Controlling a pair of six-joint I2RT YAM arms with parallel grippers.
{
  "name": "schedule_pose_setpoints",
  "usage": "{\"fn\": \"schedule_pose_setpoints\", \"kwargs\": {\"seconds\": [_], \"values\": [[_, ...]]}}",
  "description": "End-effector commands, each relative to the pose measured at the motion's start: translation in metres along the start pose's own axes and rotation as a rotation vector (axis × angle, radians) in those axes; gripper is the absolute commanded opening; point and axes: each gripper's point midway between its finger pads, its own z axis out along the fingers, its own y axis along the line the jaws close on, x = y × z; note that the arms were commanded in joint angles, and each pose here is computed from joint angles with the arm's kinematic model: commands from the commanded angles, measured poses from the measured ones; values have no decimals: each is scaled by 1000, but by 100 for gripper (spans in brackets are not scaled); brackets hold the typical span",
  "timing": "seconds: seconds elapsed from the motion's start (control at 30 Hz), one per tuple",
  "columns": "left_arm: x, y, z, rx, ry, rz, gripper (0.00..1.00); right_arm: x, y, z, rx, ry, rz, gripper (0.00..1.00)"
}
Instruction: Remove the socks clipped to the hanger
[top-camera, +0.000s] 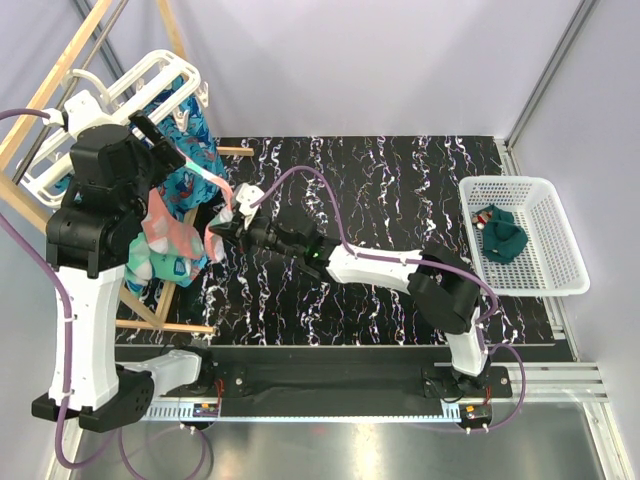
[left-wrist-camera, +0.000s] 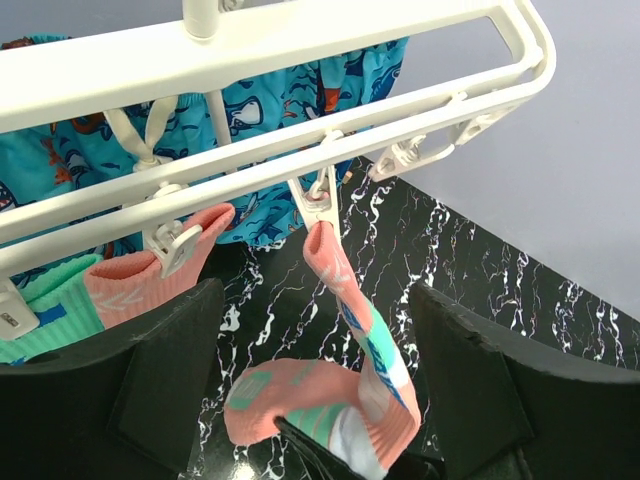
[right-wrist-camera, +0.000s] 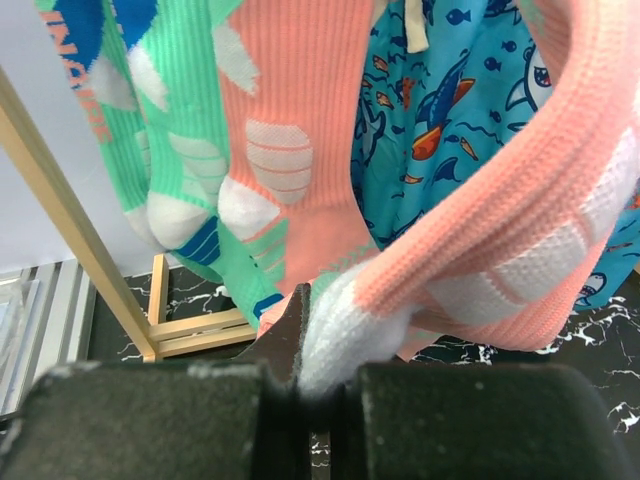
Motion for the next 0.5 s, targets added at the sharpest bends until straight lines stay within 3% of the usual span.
{"fn": "schedule_pose_setpoints", "kwargs": {"seconds": [0.0,0.47], "values": [[-21,-4,-1,4,-69,-51,79,-65,5,-8,-32,-156,-57,0],[-10,-8,17,-2,-55,-78,71,-64,17,-23,-91,-173,-97,0]]}}
